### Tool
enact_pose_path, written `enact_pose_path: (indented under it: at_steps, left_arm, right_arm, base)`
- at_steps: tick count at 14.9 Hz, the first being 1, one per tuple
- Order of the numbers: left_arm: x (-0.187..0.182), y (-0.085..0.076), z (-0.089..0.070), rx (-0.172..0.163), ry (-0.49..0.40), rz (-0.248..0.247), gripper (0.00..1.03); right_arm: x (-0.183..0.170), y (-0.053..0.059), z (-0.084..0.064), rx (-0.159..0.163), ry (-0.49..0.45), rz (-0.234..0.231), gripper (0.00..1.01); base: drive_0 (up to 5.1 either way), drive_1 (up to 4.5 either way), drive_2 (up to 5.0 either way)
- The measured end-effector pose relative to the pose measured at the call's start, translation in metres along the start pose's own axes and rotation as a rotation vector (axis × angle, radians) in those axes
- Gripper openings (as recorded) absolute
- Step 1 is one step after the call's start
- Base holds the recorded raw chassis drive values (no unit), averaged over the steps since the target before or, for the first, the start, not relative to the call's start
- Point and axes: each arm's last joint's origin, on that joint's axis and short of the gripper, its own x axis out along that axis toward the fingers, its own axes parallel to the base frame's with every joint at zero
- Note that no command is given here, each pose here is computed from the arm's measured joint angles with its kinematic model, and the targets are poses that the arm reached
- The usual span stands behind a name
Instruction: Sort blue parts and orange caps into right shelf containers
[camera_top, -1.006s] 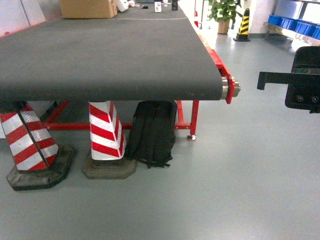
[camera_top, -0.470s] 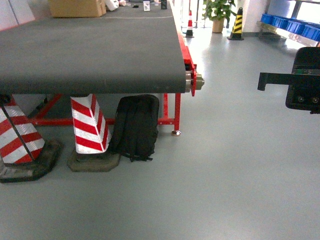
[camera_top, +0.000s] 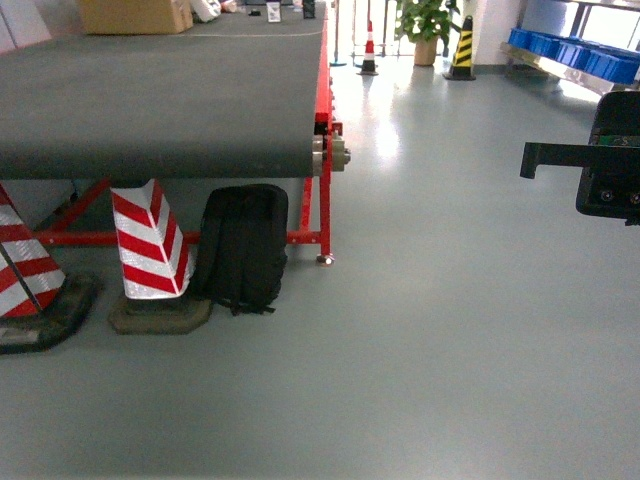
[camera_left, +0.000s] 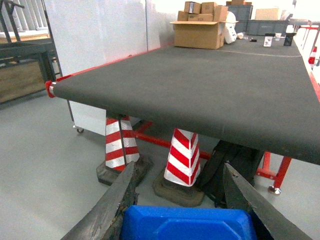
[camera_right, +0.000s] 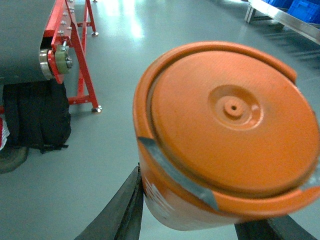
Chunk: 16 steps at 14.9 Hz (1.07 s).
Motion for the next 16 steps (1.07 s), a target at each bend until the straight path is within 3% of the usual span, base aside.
enact_pose_path:
  at_steps: [16]
  left_arm:
    - [0.0001, -0.0001, -0.0001, 0.001, 0.0, 0.0, 0.41]
  right_arm:
    - [0.0, 0.0, 0.0, -0.001, 0.001, 0.002, 0.41]
  base:
    - [4.8, -3.37, -1.4]
